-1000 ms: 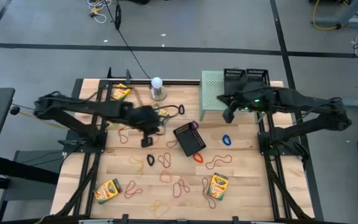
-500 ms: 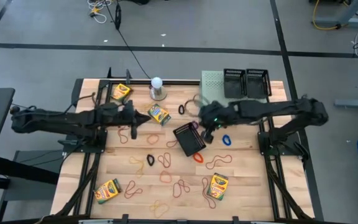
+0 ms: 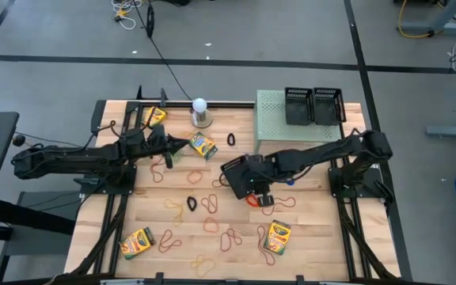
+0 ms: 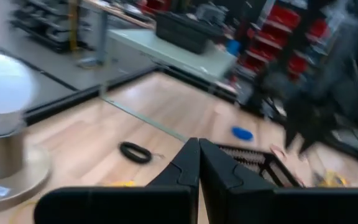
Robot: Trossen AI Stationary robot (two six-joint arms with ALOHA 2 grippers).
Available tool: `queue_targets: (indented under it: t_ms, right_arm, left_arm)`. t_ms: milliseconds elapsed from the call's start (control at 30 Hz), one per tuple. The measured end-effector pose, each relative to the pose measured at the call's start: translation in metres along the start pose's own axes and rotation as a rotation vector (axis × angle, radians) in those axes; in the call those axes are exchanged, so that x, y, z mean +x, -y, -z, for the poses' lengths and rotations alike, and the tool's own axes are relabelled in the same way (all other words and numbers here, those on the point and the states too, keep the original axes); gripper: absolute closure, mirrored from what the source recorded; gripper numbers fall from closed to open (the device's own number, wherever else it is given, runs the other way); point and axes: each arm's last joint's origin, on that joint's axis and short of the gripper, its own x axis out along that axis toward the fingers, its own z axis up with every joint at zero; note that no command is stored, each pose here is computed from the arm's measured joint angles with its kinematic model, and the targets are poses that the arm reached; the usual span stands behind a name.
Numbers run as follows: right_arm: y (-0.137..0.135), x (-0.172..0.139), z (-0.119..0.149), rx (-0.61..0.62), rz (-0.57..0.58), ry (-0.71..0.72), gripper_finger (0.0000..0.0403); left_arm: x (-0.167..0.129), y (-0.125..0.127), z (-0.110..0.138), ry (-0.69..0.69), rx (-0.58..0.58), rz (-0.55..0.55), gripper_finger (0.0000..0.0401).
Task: Pick & Place Office Desk Supplies
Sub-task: Put the basket on the shelf
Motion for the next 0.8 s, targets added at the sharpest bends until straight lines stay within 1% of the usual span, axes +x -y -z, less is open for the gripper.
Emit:
queue_targets:
  t_ms: [67, 300, 400, 533, 600, 700, 800]
  right_arm:
    - [0.0, 0.008, 0.0, -0.029, -0.005, -0.024, 0.0286]
    - [-0.003, 0.02, -0.002, -0.044, -0.019, -0.026, 0.0289]
    - [-0.008, 0.021, -0.003, -0.043, -0.026, -0.023, 0.0279]
    - [-0.021, 0.02, -0.003, -0.073, -0.078, -0.037, 0.0254]
    - [-0.026, 0.02, -0.003, -0.086, -0.083, -0.043, 0.0243]
    - [-0.028, 0.029, -0.002, -0.088, -0.065, -0.068, 0.0238]
    - [-0.027, 0.042, -0.001, -0.089, -0.015, -0.108, 0.0253]
  left_arm:
    - [0.0, 0.0, -0.001, 0.015, -0.004, -0.02, 0.0394]
    - [0.0, -0.001, 0.0, 0.012, 0.001, -0.032, 0.0394]
    - [0.0, -0.001, 0.0, 0.005, 0.02, -0.032, 0.0394]
    - [0.0, 0.0, 0.0, 0.001, 0.021, -0.021, 0.0394]
    - [0.0, 0.0, 0.001, -0.007, 0.021, -0.013, 0.0394]
    - [0.0, 0.0, 0.001, -0.008, 0.021, -0.012, 0.0394]
    - [0.0, 0.0, 0.001, -0.009, 0.015, -0.013, 0.0394]
